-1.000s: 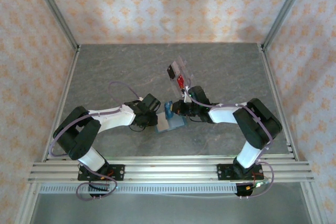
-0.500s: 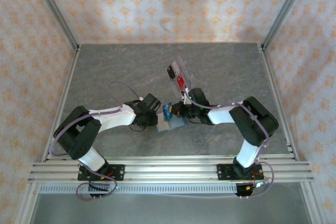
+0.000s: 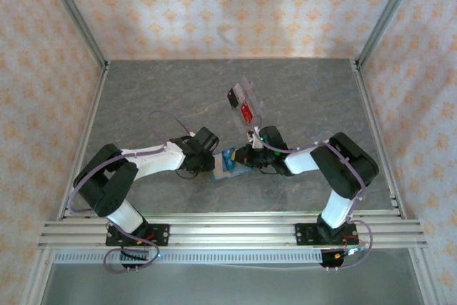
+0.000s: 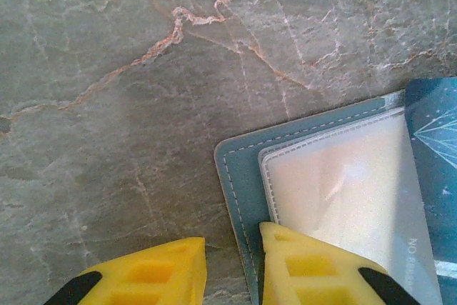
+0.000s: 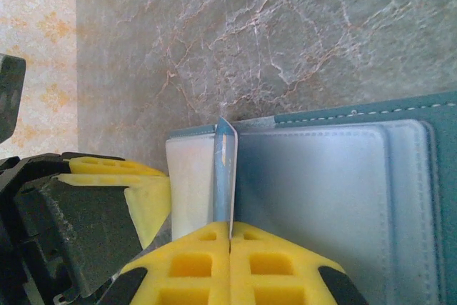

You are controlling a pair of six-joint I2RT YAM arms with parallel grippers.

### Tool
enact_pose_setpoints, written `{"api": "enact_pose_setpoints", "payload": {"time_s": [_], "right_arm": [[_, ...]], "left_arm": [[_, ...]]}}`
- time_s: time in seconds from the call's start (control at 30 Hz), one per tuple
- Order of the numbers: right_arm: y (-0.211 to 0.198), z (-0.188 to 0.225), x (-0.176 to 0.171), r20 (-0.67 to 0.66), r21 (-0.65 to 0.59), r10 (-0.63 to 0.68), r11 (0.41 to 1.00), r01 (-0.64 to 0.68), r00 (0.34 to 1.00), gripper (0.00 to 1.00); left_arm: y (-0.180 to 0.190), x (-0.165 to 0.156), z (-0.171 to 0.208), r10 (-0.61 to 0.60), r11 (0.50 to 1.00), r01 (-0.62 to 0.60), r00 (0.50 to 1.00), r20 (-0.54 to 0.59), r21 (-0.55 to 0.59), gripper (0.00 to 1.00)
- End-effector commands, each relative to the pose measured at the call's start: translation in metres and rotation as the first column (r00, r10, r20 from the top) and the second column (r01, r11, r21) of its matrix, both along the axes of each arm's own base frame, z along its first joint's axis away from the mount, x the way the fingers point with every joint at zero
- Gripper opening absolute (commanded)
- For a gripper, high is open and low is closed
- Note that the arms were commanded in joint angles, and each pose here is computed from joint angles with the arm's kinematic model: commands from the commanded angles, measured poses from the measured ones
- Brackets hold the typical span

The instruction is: Put the credit cards into the card holder

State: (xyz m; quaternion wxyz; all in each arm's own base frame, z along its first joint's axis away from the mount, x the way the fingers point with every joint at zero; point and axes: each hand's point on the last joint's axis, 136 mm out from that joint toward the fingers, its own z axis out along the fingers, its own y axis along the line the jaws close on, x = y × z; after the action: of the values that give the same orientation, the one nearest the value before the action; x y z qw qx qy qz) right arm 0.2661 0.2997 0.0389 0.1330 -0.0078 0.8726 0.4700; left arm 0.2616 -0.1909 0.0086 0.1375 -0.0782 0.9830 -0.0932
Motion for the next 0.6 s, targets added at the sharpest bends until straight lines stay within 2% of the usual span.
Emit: {"api": "enact_pose_setpoints", "payload": {"time_s": [0.0, 0.57], "right_arm": [[-0.004, -0.014, -0.015, -0.043, -0.026, 0.03, 0.999, -0.031, 0.999, 0.0], [-0.01, -0.03, -0.032, -0.099, -0.098, 0.106, 0.989, -0.115, 0.989, 0.0]], "left_arm": [[0.012, -0.017, -0.042, 0.008, 0.997, -0.002, 0.997, -0.082, 0.076, 0.24], [0.011, -0.017, -0.043, 0.006, 0.997, 0.001, 0.996, -0.084, 0.077, 0.24]]}}
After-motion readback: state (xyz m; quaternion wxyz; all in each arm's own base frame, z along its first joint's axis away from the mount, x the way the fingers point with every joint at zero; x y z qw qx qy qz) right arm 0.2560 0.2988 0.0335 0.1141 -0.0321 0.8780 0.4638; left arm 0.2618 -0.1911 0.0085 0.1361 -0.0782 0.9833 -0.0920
